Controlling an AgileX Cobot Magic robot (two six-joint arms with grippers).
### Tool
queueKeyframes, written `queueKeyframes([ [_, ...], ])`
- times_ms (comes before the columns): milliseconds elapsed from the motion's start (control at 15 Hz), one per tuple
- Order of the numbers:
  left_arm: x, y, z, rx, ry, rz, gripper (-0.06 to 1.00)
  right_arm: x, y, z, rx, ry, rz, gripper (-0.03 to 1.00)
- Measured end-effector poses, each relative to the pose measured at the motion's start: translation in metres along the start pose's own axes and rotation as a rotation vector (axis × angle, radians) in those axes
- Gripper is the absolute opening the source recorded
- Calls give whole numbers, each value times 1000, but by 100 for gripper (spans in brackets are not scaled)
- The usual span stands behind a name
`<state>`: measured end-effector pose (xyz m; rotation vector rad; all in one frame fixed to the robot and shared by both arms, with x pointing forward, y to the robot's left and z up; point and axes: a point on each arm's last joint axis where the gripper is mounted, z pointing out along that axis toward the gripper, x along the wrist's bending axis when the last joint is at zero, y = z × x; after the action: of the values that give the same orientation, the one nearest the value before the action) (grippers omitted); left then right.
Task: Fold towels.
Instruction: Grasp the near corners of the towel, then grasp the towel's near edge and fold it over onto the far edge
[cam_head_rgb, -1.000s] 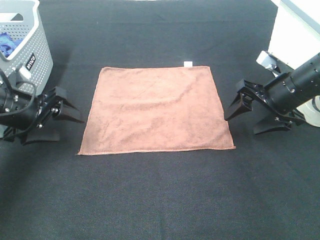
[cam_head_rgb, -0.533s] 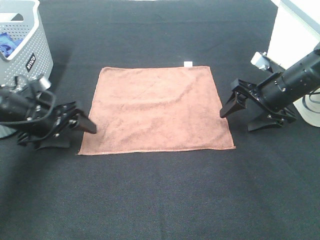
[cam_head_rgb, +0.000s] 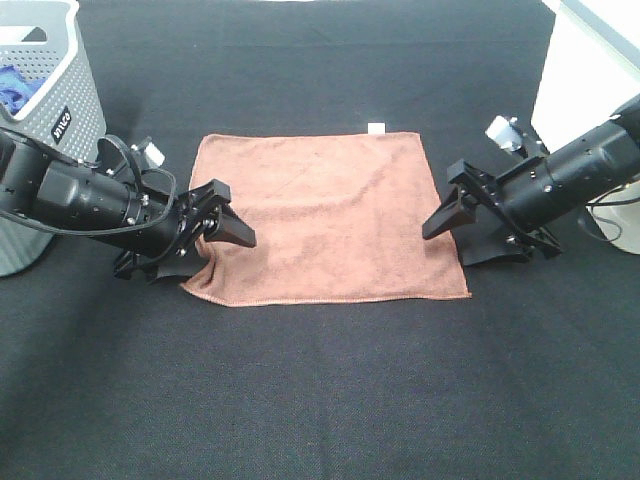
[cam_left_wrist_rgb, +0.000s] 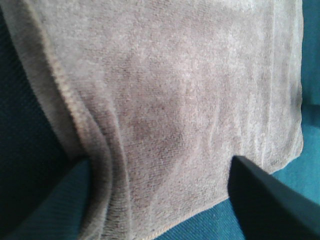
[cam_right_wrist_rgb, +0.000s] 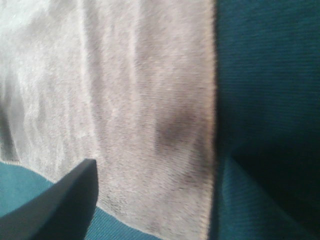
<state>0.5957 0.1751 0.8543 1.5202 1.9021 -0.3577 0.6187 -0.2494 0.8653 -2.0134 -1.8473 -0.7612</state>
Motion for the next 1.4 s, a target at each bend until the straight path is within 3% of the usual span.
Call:
queueKeyframes([
  [67,1,0,1,1,2,-7,62,6,-1,4,9,5,-17,66],
  [133,1,0,1,1,2,-7,62,6,-1,4,9,5,-17,66],
  [333,6,-2,5,8,17,-13,36,17,-5,17,24,10,-16,56],
  [467,7,-3,6,13,21,-9,25,13,-5,20,22,-10,-10,36],
  [600,7,-5,6,25,28,10,5,10,-5,21,19,-31,6,9],
  [667,8,-5,6,31,31,22,2,9,-5,22,21,-33,21,0],
  [867,-2,-9,-5,87,29,50,2,11,-8,16,43,-64,5,0],
  [1200,-1,-27,-31,172,136,86,2,11,-30,-2,112,-153,-10,0],
  [1400,1,-51,-50,248,157,85,2,12,-65,-15,155,-161,15,0],
])
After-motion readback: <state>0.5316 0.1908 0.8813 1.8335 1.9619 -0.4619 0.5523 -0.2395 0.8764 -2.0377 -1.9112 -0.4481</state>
